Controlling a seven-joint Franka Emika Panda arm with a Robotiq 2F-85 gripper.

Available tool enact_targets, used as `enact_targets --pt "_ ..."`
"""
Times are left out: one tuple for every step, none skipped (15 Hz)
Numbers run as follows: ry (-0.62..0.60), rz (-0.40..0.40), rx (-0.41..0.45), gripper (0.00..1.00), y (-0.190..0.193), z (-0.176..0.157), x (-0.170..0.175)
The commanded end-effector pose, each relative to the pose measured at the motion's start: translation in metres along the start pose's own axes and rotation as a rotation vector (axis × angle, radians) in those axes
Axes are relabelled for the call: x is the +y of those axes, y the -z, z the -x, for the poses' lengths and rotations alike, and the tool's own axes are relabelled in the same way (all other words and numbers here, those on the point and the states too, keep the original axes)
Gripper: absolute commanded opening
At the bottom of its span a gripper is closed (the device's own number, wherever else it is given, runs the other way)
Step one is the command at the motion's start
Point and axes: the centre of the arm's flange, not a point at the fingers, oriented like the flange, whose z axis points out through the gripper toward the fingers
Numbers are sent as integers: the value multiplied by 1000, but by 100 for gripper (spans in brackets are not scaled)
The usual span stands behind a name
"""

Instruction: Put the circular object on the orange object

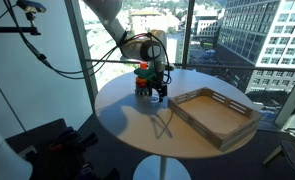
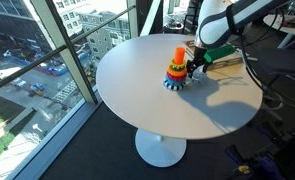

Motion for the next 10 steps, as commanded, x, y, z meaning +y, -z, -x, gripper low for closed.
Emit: enact_targets --pt "-30 -19 -3 100 -1 -7 0" --pt "-36 -25 -6 100 -2 -7 1" --pt "-43 -33 -10 100 -3 -7 1" --pt "-49 -38 -14 100 -5 -7 2" --pt "-54 -42 -19 100 -6 -7 2" --pt "-59 -46 -23 100 -8 -6 3" --pt "-64 -50 -26 100 -9 -6 4" --pt "-69 -54 -29 100 -10 -6 4" --pt "-74 -57 -32 100 -11 -5 5" --pt "-77 -61 -34 85 -12 -5 6"
